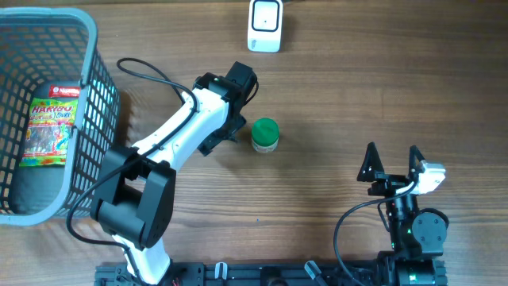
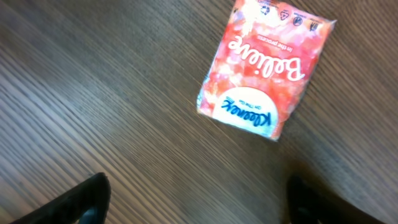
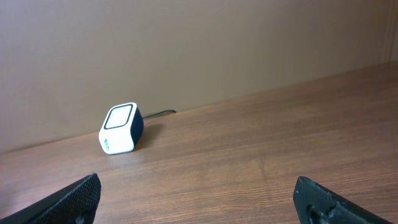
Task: Scan the item barcode
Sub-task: 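Carry the box with the left gripper and set it beside the jar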
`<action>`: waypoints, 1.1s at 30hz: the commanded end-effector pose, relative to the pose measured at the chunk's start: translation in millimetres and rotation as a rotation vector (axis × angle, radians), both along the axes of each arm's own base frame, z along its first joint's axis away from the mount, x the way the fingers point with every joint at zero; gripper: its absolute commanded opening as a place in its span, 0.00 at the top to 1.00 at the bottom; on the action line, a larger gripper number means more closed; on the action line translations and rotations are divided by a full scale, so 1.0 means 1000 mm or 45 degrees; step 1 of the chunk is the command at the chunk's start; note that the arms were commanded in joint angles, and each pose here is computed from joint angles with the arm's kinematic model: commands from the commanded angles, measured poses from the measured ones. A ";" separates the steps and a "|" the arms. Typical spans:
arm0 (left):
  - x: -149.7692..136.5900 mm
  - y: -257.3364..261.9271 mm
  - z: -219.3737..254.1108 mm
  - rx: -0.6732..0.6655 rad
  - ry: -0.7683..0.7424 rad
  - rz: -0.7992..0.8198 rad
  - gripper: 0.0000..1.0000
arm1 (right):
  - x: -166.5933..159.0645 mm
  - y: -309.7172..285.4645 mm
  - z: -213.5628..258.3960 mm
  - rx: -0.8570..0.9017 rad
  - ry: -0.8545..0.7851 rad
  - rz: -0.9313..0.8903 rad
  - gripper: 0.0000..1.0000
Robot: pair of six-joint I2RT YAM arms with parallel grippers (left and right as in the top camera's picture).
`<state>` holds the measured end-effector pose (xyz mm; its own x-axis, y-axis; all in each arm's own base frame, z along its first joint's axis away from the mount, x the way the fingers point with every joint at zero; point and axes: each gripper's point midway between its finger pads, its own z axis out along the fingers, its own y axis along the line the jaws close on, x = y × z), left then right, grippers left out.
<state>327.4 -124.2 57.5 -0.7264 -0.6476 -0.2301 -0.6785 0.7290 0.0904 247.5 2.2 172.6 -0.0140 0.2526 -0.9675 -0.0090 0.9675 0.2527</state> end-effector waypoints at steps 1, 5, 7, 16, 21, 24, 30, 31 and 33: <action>0.003 0.007 0.002 0.052 -0.030 0.005 0.00 | 0.000 0.003 0.002 -0.021 -0.014 0.021 0.00; 0.004 0.007 0.023 0.019 -0.095 0.004 0.00 | 0.000 0.003 0.002 -0.021 -0.014 0.021 0.00; 0.004 0.008 0.039 0.004 -0.145 0.003 0.00 | 0.000 0.003 0.002 -0.021 -0.014 0.021 0.00; -0.002 0.038 0.146 -0.002 -0.547 0.043 0.00 | 0.000 0.003 0.002 -0.022 -0.014 0.021 0.00; -0.016 0.079 0.212 0.080 -0.838 0.147 0.00 | 0.000 0.003 0.002 -0.021 -0.014 0.021 0.00; -0.031 0.112 0.249 0.134 -0.999 0.260 0.00 | 0.000 0.003 0.002 -0.021 -0.014 0.021 0.00; -0.057 0.159 0.283 0.157 -1.160 0.450 0.00 | 0.000 0.003 0.002 -0.021 -0.014 0.021 0.00; -0.061 0.166 0.286 0.163 -1.173 0.477 0.00 | 0.000 0.003 0.002 -0.021 -0.014 0.021 0.00; -0.065 0.176 0.291 0.191 -1.183 0.496 0.00 | 0.000 0.003 0.002 -0.021 -0.014 0.021 0.00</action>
